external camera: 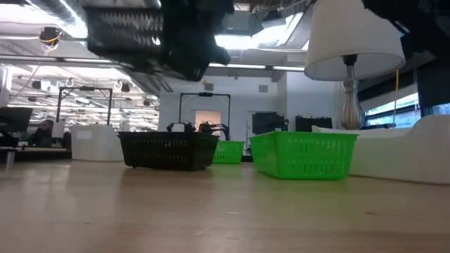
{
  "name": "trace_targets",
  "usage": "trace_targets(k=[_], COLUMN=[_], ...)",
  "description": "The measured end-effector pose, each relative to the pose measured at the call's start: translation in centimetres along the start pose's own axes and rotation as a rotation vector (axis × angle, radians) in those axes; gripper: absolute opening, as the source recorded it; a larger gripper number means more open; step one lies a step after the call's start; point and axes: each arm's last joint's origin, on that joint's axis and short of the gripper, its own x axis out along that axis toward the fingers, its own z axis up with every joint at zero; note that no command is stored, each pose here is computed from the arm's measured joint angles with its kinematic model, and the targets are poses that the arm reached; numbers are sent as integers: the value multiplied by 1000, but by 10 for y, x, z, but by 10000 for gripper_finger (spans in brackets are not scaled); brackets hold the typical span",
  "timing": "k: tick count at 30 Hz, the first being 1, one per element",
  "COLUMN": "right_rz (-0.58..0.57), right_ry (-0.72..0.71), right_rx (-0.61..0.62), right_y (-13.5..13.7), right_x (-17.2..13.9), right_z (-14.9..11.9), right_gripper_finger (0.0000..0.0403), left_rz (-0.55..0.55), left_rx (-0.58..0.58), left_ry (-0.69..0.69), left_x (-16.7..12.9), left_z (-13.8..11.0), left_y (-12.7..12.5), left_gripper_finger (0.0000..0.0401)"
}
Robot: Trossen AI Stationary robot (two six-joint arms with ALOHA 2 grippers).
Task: Stack baskets by color
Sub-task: Stack the bottom black bin on the top black bins
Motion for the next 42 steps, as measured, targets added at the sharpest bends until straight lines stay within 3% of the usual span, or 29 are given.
trace_targets(k=[8, 12, 25, 32, 42], right_rz=[-104, -128, -26, -27, -25], right_ry=[-62, -60, 135, 153, 143], right_rx=[-21, -25, -53, -98, -97], right_y=[-77, -100, -120, -124, -126], right_x=[-12, -12, 53, 59, 58], right_z=[29, 34, 22, 21, 22], right_gripper_finger=[0, 0, 0, 3, 76], left_rz=[61, 112, 259, 288, 287], left_rx=[-7, -8, -22, -35, -39], left_ry=[-21, -32, -61, -69, -69], left_x=[0, 0, -1, -1, -1], left_z=[1, 2, 3, 3, 3], left_y=[2, 3, 7, 8, 8], left_gripper_finger=[50, 50, 50, 50, 50])
